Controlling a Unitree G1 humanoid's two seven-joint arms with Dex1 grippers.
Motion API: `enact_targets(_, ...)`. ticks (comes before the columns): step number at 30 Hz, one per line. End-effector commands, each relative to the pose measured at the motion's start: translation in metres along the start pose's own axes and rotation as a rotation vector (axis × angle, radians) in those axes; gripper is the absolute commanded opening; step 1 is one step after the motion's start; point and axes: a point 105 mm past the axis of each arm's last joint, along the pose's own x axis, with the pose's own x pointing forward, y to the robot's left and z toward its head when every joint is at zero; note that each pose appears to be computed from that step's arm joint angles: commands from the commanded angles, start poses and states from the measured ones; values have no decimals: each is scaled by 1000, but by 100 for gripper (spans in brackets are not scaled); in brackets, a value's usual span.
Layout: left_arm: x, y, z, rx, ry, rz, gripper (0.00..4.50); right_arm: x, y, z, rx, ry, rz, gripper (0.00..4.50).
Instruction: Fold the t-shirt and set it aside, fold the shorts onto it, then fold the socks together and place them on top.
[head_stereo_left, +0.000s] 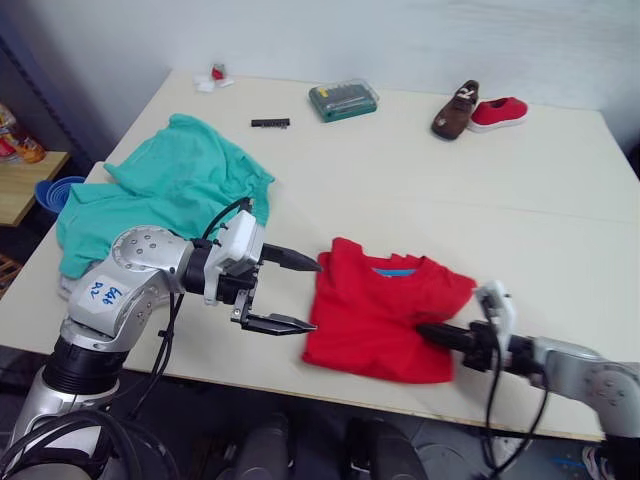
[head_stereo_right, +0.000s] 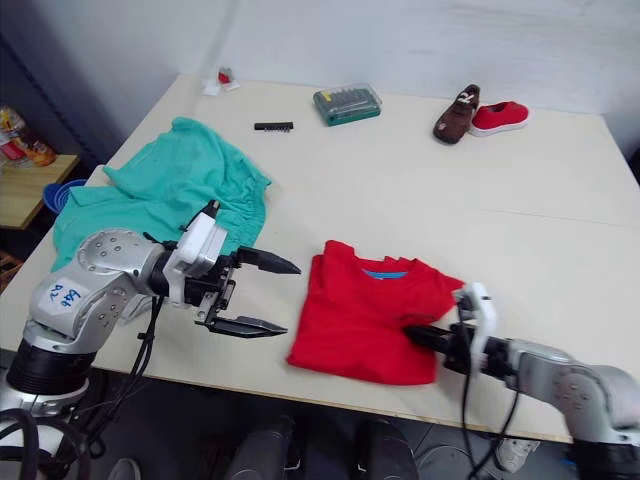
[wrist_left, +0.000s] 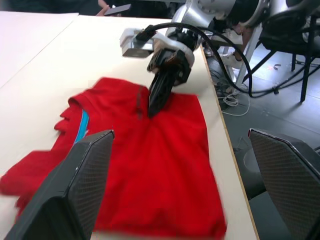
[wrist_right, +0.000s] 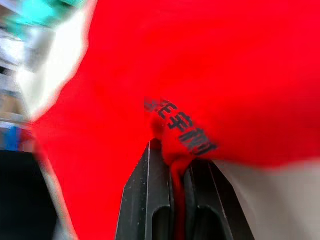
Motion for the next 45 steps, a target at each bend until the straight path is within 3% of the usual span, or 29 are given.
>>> enact_targets(1, 3, 1, 10, 60, -19, -5, 450, -41, -21, 17, -67, -30, -128, 3)
enact_targets(5, 9, 2, 16, 64, -63, -21, 450, -101, -62, 28, -153, 9, -341, 3)
enact_targets(11, 13, 4, 17, 74, -72, -25, 450, -156, -97, 40, -188, 27, -508, 3)
enact_targets(14, 14, 5, 16, 77, -75, -20, 450, -199, -129, 48, -169, 2, -698, 3)
enact_targets(20, 15, 7, 15, 91, -69, -14, 450, -203, -144, 31, -123, 45, -730, 3)
enact_targets(35, 15, 10, 15, 109, -63, -11, 450, -222, -158, 10, -54, -15, -839, 3)
enact_targets(39, 15, 12, 14, 110, -65, -10, 450, -220, -158, 8, -50, -33, -842, 113)
enact_targets(45, 15, 16, 7, 105, -63, -9, 450, -234, -153, 15, -66, -68, -880, 326)
